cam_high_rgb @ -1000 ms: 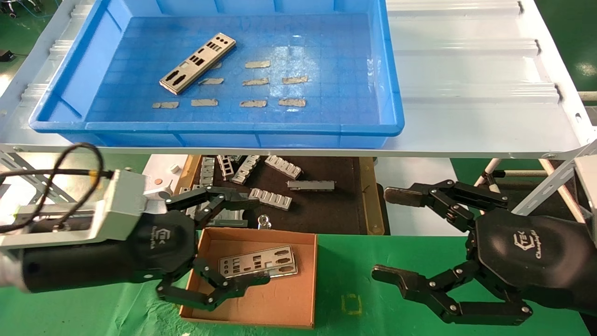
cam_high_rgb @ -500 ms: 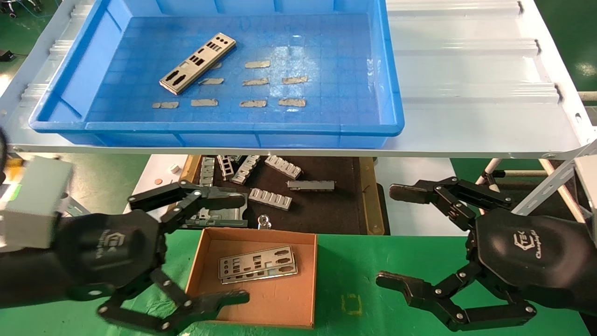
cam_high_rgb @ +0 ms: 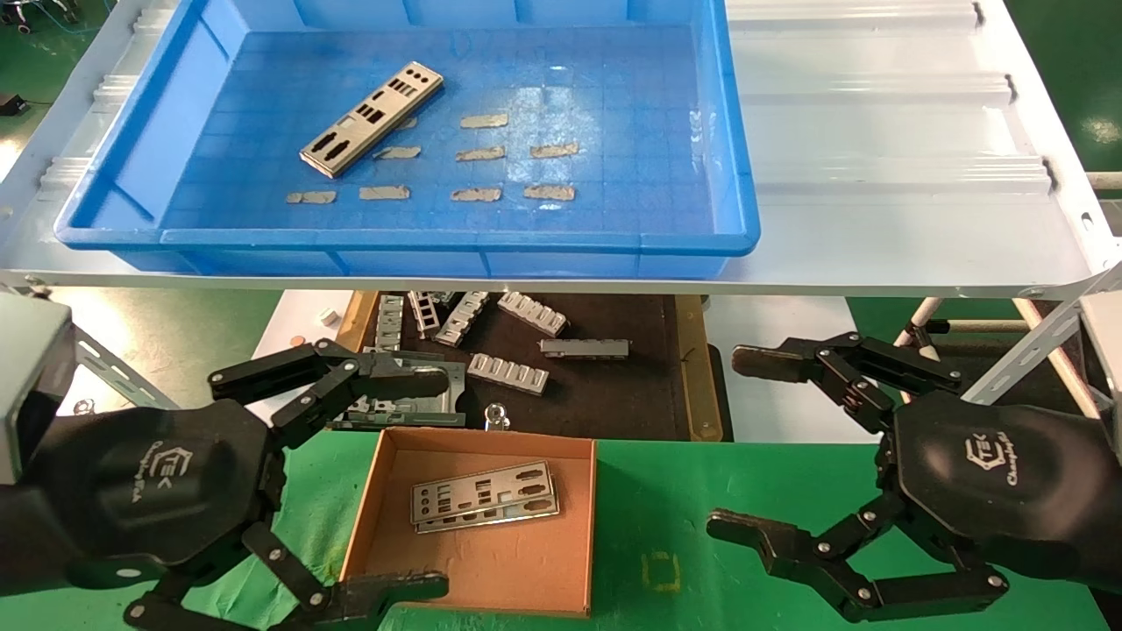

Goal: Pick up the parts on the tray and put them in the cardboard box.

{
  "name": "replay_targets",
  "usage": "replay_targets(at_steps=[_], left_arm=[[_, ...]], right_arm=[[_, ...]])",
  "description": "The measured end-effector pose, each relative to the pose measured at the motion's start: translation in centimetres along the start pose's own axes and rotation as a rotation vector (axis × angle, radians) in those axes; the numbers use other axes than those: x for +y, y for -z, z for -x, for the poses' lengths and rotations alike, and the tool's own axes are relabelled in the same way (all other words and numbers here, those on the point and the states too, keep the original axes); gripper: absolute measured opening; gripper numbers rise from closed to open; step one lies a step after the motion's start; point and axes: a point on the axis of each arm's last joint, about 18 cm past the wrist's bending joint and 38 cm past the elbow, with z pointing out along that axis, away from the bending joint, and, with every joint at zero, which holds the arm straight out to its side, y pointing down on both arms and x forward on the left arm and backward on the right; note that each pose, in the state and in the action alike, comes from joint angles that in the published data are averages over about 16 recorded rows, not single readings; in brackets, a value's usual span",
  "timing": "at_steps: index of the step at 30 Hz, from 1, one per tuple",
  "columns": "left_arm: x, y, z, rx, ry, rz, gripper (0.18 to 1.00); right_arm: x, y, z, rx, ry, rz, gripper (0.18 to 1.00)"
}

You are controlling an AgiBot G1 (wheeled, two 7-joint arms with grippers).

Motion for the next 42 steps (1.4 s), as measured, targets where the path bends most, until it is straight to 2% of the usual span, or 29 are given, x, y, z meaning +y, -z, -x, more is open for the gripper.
replay_targets(at_steps=[42], left_arm=[[0.40, -0.20, 0.36, -0.008, 0.002, 0.007, 1.001]], right_arm=[[0.00, 0.00, 0.00, 0.000, 0.000, 0.000, 1.001]])
